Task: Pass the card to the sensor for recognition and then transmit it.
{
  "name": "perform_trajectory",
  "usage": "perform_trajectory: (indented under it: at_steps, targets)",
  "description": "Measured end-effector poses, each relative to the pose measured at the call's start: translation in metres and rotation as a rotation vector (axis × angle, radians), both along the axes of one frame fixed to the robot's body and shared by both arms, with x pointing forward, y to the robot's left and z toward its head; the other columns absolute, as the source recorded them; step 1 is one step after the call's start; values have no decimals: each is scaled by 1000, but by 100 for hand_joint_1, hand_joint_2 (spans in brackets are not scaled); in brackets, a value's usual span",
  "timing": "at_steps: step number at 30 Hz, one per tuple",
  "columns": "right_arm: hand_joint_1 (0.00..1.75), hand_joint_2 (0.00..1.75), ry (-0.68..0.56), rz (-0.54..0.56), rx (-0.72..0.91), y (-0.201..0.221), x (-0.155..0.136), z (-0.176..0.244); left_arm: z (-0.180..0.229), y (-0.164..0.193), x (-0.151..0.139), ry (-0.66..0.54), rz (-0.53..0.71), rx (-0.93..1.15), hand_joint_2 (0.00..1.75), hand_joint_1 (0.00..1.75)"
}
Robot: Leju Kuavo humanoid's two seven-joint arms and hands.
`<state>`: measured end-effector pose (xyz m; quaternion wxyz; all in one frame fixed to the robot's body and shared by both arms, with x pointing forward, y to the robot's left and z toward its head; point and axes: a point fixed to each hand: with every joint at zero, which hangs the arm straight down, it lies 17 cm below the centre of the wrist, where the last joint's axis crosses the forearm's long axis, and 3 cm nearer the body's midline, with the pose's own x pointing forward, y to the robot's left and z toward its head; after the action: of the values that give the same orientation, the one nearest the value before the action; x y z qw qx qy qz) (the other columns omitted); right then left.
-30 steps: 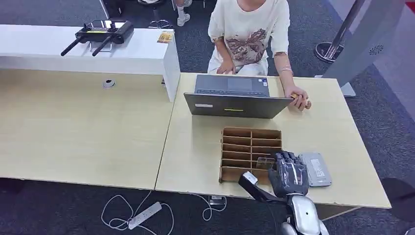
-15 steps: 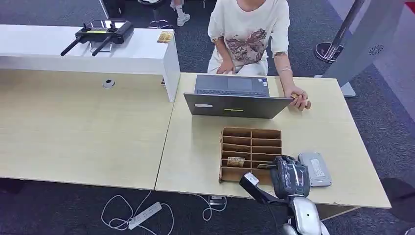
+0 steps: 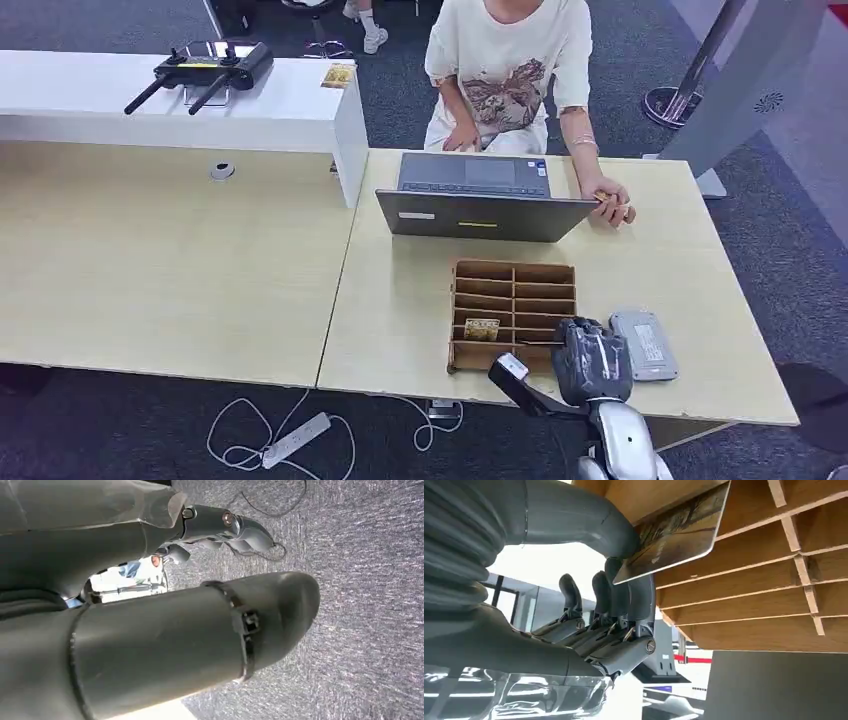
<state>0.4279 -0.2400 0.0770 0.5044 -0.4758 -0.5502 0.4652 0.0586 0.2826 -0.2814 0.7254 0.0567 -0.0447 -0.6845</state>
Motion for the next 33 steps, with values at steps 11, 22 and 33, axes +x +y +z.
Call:
perform_trajectory:
  at_steps: [11,22,33]
  targets:
    - [136,175,14,65,131,12,1,0,0,-1,1,-1,-10,-5,0,0]
    - [152,175,16,69,143,13,1,0,0,-1,1,0,-12,-5,0,0]
    - [166,175,11,71,146,13,1,3,0,-2,4,-3,-31,-3,0,0]
